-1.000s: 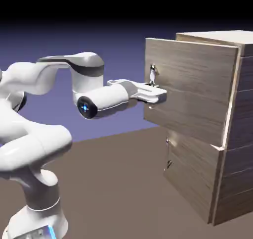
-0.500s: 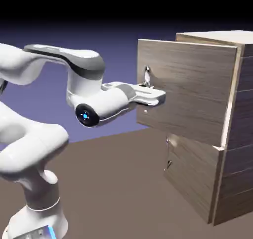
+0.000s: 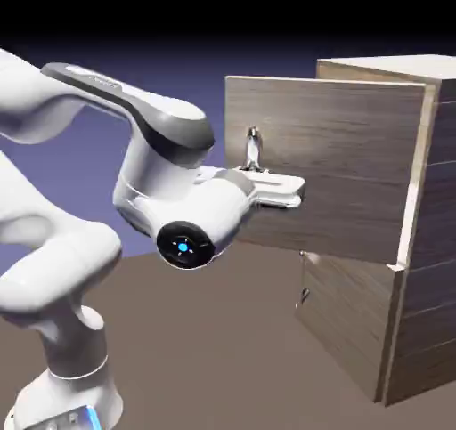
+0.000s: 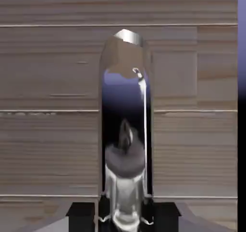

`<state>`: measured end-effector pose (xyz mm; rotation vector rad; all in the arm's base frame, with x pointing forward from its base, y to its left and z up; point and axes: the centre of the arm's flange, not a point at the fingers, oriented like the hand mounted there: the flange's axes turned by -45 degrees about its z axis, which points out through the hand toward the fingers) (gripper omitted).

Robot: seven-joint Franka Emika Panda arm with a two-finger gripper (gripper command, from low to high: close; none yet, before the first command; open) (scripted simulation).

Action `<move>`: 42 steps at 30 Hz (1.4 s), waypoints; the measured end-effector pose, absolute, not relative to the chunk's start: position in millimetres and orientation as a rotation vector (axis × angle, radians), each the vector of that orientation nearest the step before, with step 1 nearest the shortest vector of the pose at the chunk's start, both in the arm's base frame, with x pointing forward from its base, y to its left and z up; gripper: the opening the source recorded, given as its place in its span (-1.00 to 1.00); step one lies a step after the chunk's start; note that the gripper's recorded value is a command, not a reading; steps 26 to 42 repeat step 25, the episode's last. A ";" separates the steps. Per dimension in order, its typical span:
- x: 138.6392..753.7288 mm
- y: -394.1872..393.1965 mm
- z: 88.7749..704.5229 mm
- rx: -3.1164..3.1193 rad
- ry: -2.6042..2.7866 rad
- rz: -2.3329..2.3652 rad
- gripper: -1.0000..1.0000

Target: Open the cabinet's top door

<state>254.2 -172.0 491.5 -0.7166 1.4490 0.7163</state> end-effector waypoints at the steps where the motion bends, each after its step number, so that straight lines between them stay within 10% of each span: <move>1: 253.2 -180.1 491.5 -0.738 1.441 0.738 -1.00; 23: 280.1 -340.3 491.2 -1.158 1.241 1.158 -1.00; 24: 280.8 -341.7 491.4 -1.163 1.238 1.163 1.00; 42: 281.1 -341.3 491.4 -1.164 1.237 1.164 1.00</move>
